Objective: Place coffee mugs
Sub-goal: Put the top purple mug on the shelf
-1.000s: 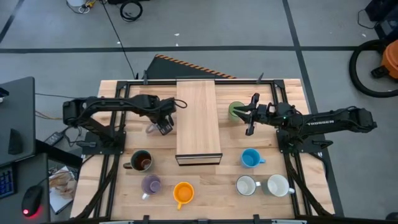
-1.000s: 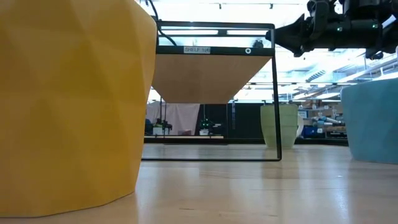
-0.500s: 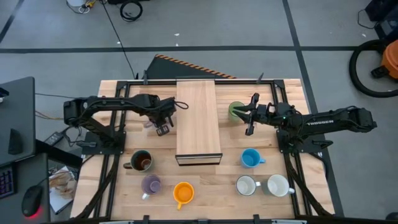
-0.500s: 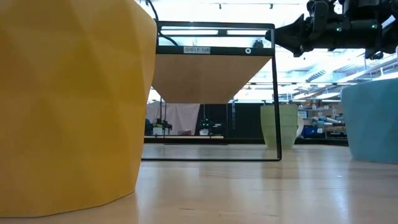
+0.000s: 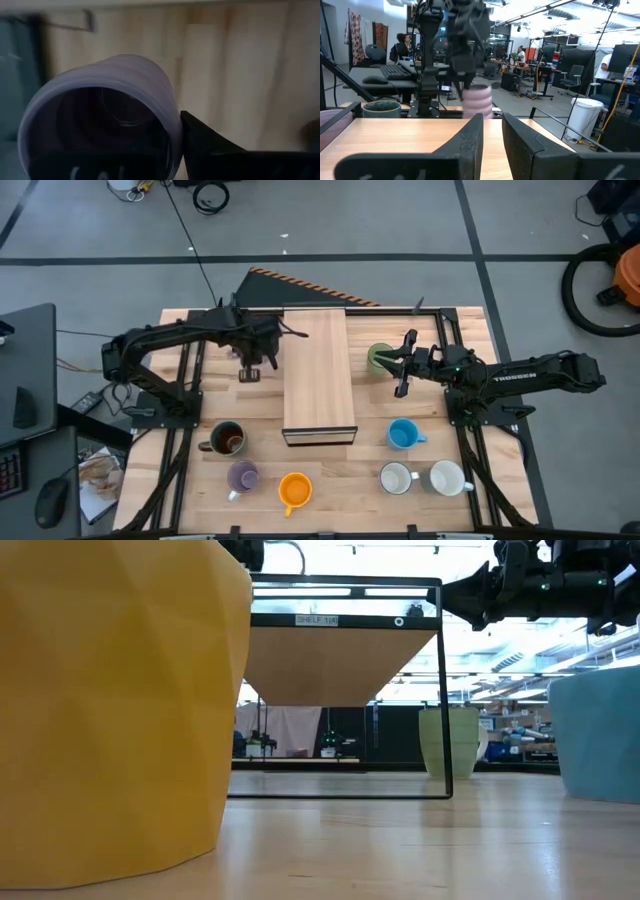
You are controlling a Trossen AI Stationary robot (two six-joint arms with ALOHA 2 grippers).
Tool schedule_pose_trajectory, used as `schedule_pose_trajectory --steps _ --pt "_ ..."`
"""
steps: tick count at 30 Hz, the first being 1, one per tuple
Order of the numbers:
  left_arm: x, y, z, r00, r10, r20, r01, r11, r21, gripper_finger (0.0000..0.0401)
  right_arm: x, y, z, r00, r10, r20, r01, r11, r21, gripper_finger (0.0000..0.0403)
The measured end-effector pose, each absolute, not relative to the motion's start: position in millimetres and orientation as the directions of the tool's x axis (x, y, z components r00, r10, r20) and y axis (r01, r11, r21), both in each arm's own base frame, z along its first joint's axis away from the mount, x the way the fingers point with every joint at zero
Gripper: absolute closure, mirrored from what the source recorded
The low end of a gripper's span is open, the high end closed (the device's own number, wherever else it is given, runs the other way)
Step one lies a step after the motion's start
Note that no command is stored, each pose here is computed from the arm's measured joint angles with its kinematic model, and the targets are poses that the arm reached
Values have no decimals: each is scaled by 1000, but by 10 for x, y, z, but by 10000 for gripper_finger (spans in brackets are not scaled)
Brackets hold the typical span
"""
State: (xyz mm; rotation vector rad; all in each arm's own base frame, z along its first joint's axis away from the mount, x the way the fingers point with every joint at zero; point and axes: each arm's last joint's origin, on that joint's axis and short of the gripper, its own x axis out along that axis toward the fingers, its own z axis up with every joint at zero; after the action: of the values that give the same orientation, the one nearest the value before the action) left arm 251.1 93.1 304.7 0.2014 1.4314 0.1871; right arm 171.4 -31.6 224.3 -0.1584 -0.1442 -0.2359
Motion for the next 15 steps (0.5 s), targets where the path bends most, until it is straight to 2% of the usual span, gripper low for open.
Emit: schedule_pose_trajectory --steps 4,7,15 --pt "2529 988 3251 145 385 -912 70 915 397 359 1714 -316 2243 962 -221 160 243 960 -140 325" --pt "2533 1024 3356 161 431 -888 95 889 448 355 1714 -316 2243 962 -220 160 243 960 -139 325" --pt "2634 1060 3497 299 440 -846 154 853 498 357 1715 -316 2241 962 -221 158 243 960 -139 325"
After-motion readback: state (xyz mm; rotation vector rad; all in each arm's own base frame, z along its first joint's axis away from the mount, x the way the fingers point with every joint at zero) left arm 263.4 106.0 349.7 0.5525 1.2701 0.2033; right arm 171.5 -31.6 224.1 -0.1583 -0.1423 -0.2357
